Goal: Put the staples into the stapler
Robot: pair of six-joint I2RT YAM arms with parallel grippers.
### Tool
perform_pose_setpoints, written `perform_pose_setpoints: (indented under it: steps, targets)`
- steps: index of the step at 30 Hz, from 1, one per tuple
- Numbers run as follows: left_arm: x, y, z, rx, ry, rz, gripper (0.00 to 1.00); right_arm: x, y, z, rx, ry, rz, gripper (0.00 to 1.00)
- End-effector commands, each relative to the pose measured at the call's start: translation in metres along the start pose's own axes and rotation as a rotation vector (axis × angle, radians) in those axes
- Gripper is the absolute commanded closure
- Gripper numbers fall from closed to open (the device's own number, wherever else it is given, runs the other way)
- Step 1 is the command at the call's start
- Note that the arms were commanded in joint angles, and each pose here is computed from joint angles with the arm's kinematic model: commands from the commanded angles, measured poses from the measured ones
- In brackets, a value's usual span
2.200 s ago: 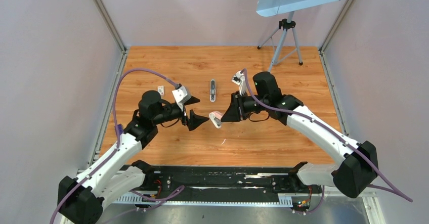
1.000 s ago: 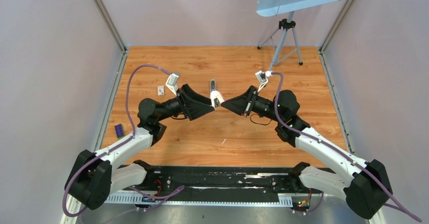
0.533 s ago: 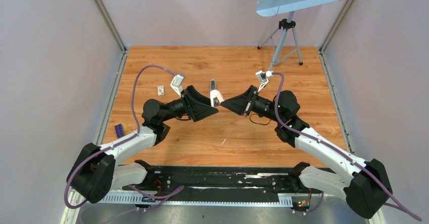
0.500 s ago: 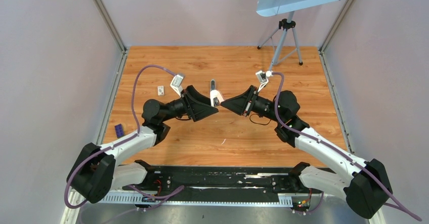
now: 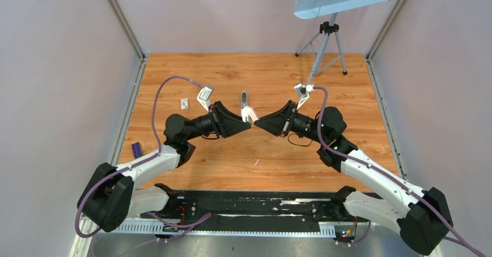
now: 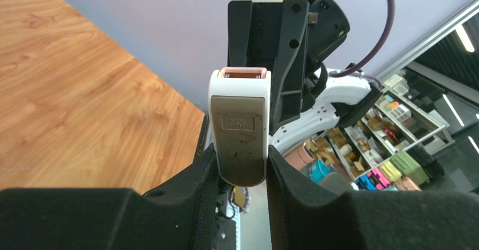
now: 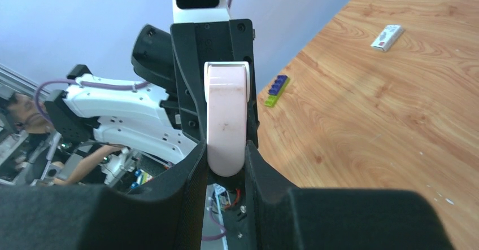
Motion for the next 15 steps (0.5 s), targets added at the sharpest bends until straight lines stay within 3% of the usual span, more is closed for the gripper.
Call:
perform_pose_setpoints:
  steps: [1, 3, 8, 15]
  targets:
    - [-0.004, -0.008, 0.0, -0.006, 0.092, -0.082, 0.94, -0.015, -0.008, 0.013, -0.057, 0.062, 0.082, 1.0]
    - [-0.007, -0.007, 0.002, 0.014, 0.126, -0.116, 1.0, -0.016, -0.006, 0.02, -0.052, 0.066, 0.123, 1.0]
    - [-0.008, -0.002, 0.013, 0.1, 0.207, -0.307, 1.0, -0.018, -0.009, 0.034, -0.056, 0.095, 0.226, 1.0]
    - [-0.018, 0.013, 0.037, 0.233, 0.44, -0.51, 1.0, -0.034, -0.003, 0.04, 0.042, 0.185, 0.292, 1.0]
Point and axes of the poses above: each gripper's point midway between its finger pads, its own z axis back along the fingers, its own y axis along the line the jaws close on, x = y × z, the point moved 2 cm from there along z, back along the fingers, and after that the axes turned 4 degrees about z, right-handed, at the moved point
